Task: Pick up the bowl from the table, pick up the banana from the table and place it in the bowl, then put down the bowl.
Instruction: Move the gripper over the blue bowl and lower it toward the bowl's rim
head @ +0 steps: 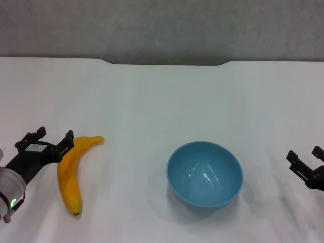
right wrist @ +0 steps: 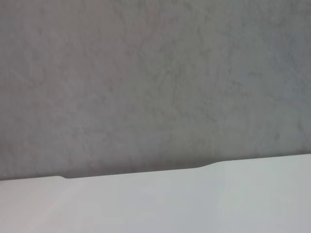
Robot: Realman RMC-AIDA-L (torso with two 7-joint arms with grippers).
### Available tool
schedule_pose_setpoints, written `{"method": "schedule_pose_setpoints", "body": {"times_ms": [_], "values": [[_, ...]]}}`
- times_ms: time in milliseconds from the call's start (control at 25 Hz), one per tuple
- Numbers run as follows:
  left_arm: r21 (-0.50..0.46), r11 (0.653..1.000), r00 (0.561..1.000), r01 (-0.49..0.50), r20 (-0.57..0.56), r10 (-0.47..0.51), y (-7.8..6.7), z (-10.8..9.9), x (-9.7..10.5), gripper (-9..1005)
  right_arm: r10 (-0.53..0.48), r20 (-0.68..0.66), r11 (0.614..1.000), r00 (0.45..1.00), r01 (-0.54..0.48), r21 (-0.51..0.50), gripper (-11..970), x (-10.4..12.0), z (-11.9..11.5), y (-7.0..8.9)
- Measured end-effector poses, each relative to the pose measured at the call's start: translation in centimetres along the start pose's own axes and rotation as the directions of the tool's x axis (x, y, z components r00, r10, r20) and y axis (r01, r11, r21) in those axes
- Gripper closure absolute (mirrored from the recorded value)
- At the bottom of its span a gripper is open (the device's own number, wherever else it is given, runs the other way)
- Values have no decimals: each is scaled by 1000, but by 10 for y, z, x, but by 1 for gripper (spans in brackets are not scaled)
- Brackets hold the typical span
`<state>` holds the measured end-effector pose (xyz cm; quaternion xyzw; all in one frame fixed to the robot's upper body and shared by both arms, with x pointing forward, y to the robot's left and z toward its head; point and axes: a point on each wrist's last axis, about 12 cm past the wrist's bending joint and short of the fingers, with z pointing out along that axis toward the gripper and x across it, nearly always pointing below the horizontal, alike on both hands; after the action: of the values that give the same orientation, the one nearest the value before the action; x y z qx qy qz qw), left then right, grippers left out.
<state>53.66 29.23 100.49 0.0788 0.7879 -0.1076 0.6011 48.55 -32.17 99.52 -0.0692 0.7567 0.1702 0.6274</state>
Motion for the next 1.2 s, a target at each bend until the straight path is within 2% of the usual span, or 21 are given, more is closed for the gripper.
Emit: {"method": "schedule_pose_setpoints", "body": {"times_ms": [520,680,880,1200], "values": [[-3,1000,1000,10,1,-10,0,1,-1,200,0,7,1000,1000,0,-12,153,-2,2,1],[-5,1000,1000,13,0,-13,0,1,-1,200,30,10,999,999,-30,-43,155,-9,7,0],[-7,1000,1000,19,-3,-19,0,1,0,200,75,-25,992,997,-77,-96,158,-17,20,0],[-15,1000,1000,27,-13,-28,2,-1,3,199,36,-206,978,978,-77,-196,162,-44,56,6]]}}
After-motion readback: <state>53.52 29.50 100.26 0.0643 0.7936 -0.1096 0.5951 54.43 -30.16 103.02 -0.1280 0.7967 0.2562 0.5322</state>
